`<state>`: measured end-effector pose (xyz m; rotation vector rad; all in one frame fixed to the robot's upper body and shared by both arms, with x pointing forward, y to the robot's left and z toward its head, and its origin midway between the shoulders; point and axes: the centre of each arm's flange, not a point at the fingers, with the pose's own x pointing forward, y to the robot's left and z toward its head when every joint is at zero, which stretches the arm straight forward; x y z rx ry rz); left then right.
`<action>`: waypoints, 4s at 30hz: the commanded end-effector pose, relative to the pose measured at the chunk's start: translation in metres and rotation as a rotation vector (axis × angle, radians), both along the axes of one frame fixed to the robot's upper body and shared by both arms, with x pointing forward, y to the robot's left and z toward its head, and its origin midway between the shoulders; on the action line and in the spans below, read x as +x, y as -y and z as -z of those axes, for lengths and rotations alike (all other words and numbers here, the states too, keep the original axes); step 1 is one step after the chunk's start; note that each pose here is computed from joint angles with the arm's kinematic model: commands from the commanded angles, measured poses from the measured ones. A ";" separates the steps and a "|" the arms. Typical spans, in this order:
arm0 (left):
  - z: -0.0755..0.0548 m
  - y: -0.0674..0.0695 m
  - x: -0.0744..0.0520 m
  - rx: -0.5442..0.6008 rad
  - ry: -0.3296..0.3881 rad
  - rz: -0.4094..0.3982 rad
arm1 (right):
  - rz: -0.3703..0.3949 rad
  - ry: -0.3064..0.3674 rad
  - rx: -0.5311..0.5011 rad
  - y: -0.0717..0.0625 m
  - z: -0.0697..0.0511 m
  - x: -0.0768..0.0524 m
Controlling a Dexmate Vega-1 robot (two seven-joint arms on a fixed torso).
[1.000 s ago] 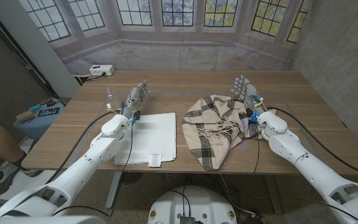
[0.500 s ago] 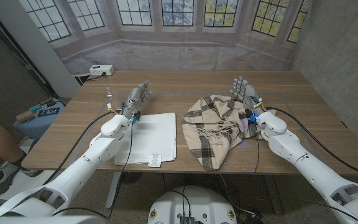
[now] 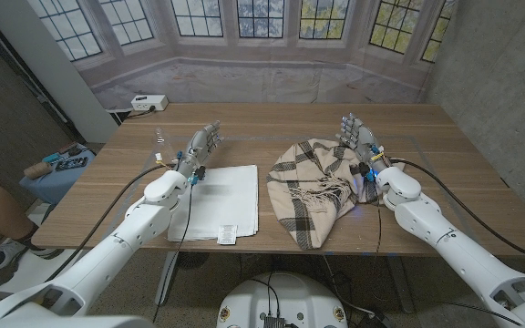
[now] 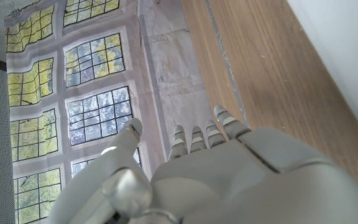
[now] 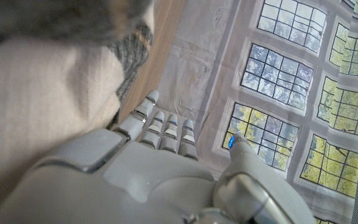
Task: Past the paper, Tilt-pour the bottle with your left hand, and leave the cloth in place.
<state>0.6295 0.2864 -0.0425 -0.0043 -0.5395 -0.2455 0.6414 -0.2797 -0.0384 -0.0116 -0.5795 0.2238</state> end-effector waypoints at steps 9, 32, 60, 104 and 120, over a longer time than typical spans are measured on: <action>0.011 -0.001 -0.034 0.033 -0.017 -0.003 | -0.012 0.023 -0.038 -0.007 -0.003 -0.012; 0.035 0.000 -0.069 0.046 -0.052 -0.042 | -0.024 0.037 -0.076 -0.008 -0.011 -0.011; 0.037 -0.011 -0.120 0.130 -0.017 -0.057 | -0.030 0.060 -0.098 -0.019 -0.011 -0.008; 0.083 -0.073 -0.209 0.209 -0.049 -0.326 | -0.059 0.053 -0.120 -0.040 -0.007 0.007; 0.086 -0.110 -0.230 0.187 -0.039 -0.485 | -0.087 0.048 -0.137 -0.051 -0.009 0.016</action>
